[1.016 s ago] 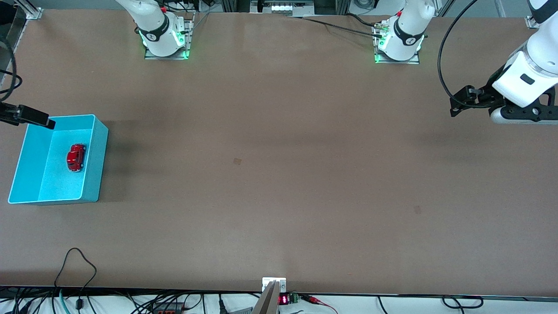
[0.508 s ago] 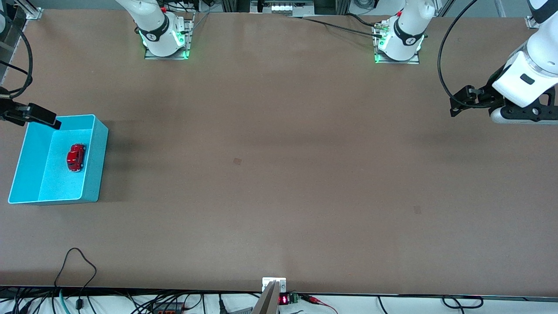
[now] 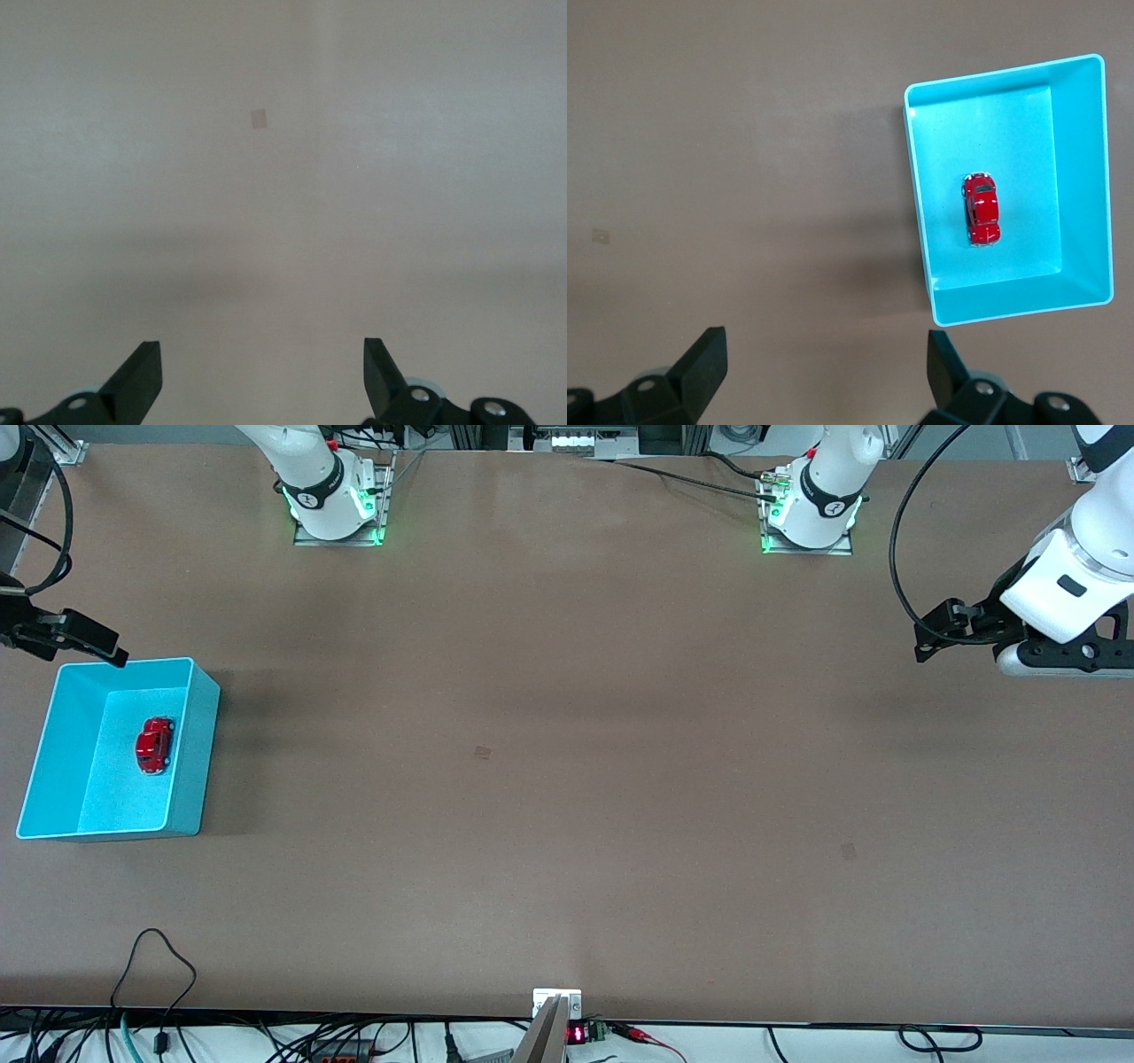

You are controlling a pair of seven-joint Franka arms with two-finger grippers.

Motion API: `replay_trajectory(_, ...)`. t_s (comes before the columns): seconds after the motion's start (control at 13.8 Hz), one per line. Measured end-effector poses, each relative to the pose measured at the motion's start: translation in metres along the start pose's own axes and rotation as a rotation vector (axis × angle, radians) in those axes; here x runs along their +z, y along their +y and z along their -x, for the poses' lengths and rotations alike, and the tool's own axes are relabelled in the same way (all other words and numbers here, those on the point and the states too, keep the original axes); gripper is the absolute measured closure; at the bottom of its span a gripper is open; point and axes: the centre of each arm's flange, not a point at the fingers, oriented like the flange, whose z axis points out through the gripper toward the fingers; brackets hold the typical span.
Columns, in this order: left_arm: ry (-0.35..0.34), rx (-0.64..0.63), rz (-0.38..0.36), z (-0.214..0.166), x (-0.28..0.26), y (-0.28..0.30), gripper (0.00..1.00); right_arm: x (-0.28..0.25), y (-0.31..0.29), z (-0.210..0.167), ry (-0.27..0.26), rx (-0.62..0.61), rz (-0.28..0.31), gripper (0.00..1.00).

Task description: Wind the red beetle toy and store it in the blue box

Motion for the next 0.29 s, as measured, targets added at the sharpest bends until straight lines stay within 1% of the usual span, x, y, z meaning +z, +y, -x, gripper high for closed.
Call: replay_trajectory(0.29,0.000,0.000,0.000,0.0000,0.0000,0.0000,0.00,-0.0036,-0.0001,0.0037,0.005,-0.002,-0.001,0.00)
